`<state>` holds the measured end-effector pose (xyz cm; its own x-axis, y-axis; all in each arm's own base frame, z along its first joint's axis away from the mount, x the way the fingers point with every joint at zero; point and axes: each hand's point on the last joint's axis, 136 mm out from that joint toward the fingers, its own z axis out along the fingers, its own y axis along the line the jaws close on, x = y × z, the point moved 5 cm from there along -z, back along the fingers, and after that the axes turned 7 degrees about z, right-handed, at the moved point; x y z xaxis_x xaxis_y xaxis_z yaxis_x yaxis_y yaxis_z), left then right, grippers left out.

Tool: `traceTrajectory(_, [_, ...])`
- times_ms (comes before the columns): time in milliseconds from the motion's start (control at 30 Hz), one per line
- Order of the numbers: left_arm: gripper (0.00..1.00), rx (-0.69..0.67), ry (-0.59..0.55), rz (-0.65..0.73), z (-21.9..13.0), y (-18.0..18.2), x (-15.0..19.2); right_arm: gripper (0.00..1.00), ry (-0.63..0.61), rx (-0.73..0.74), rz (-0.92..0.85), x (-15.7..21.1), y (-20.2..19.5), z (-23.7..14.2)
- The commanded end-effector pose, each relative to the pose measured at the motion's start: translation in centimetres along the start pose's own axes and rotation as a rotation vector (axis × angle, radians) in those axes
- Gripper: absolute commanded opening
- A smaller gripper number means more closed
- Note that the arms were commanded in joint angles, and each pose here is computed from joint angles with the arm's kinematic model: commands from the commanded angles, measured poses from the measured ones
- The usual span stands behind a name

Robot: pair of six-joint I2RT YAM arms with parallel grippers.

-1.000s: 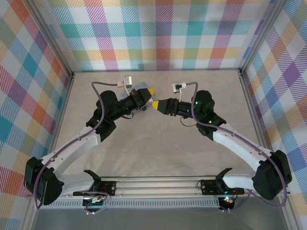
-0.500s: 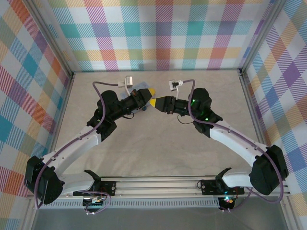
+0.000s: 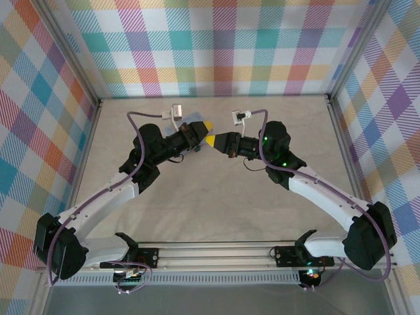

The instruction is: Unlock the padlock with the key

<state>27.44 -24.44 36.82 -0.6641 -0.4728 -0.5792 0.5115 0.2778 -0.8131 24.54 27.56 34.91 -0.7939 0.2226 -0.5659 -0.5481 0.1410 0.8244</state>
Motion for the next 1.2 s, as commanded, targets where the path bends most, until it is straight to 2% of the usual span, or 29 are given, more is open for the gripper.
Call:
traceTrajectory(0, [0.25, 0.021, -0.022, 0.039, -0.2, -1.3, -0.7, 0.0, -0.005, 0.031, -0.061, 0.1, 0.8, -0.7])
traceTrajectory(33, [0.36, 0.01, -0.022, 0.05, -0.3, -1.3, -0.8, 0.0, -0.002, 0.046, -0.068, 0.2, 0.7, -0.9])
traceTrajectory(133, [0.59, -0.032, -0.017, 0.086, -0.5, -1.2, -1.2, 0.0, 0.015, 0.11, -0.091, 0.9, 0.0, -1.6])
traceTrajectory(233, [0.72, -0.111, 0.002, 0.119, -0.6, -0.3, -1.8, 0.0, 0.037, 0.193, -0.124, 1.7, -0.7, -2.7])
traceTrajectory(333, [0.78, -0.218, 0.049, 0.168, -0.4, 1.2, -2.3, 0.0, 0.057, 0.276, -0.16, 2.4, -1.3, -3.9])
traceTrajectory(633, [0.85, -0.569, 0.295, 0.279, 2.4, 9.9, -1.5, 0.0, 0.1, 0.532, -0.213, 4.5, -3.3, -8.0])
traceTrajectory(833, [0.88, -0.789, 0.36, 0.357, 5.1, 16.3, -1.8, 0.01, 0.08, 0.594, -0.197, 5.3, -3.9, -9.5])
traceTrajectory(1167, [0.89, -0.99, 0.449, 0.469, 10.3, 24.1, -2.7, 0.01, 0.052, 0.65, -0.163, 6.3, -4.3, -11.3])
